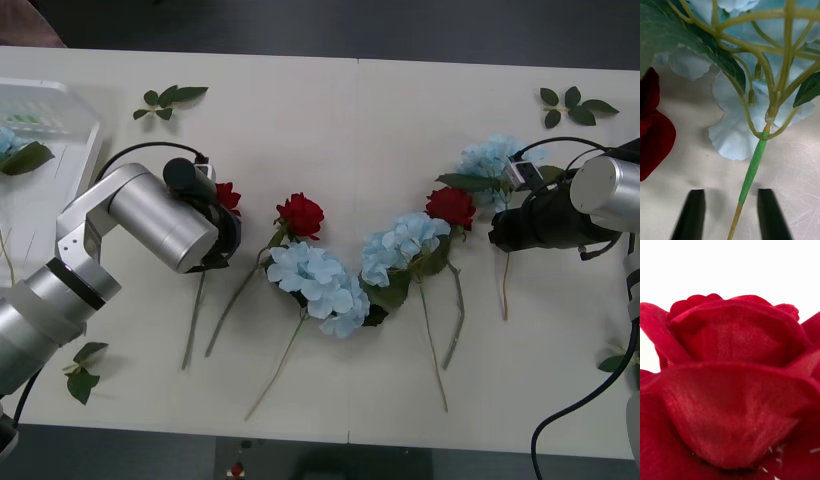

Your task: Put the red flowers into the right box and the blue flowers into the left box

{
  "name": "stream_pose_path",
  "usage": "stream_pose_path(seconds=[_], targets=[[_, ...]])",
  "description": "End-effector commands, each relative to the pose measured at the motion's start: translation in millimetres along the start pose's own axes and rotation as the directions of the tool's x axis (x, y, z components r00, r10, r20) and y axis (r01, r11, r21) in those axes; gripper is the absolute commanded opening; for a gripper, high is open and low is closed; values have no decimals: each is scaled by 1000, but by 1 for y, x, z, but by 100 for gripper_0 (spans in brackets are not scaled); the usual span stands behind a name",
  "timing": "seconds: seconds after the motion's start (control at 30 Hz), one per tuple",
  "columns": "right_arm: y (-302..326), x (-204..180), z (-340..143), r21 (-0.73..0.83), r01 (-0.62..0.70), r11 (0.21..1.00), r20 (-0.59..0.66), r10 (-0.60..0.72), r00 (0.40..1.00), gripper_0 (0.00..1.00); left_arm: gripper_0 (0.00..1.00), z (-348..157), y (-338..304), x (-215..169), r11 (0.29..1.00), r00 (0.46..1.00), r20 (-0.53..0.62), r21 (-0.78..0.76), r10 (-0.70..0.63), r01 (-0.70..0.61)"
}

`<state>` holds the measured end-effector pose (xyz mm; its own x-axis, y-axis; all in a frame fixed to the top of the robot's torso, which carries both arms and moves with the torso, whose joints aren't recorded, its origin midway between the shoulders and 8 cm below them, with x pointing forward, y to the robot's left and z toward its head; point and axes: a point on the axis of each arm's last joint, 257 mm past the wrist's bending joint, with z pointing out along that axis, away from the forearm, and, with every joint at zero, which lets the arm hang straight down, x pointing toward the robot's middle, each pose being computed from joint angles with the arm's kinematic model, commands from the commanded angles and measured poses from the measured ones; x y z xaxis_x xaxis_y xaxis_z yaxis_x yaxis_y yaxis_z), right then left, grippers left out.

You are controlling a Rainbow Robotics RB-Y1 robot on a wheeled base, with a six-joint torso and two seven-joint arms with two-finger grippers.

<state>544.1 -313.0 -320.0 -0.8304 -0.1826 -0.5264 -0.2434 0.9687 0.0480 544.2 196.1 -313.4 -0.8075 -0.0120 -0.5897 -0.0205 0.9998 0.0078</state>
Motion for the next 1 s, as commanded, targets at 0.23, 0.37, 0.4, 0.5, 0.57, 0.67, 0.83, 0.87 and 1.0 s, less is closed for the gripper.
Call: stream_pose_path(seconds=[0.23,0.37,0.4,0.5,0.57,0.67,0.83,0.87,1.0], targets=[[-4,-24,-12,18,-20,1000,41,19,999,0,0,-104,-21,-106,974,981,161,218,-105,69],[-4,-29,-15,20,-5,1000,56,4,998,46,0,-150,-60,-134,924,963,173,357,-206,134],[-3,-33,-17,21,2,1000,65,-3,998,93,0,-168,-76,-143,900,956,167,408,-240,155],[-1,-39,-25,13,23,1000,78,-24,997,100,0,-201,-107,-158,851,945,149,492,-292,185],[1,-43,-34,5,39,999,80,-39,996,100,0,-217,-127,-163,821,937,144,536,-317,195],[4,-47,-52,-14,62,998,77,-61,995,100,0,-239,-166,-169,747,918,130,629,-374,216],[9,-52,-87,-54,110,992,76,-106,991,100,0,-260,-222,-163,656,918,89,727,-386,206],[9,-51,-91,-60,117,991,76,-112,991,100,0,-263,-228,-162,643,918,82,737,-387,206],[13,-53,-128,-116,222,968,117,-208,971,100,0,-288,-281,-151,547,919,32,811,-392,205]])
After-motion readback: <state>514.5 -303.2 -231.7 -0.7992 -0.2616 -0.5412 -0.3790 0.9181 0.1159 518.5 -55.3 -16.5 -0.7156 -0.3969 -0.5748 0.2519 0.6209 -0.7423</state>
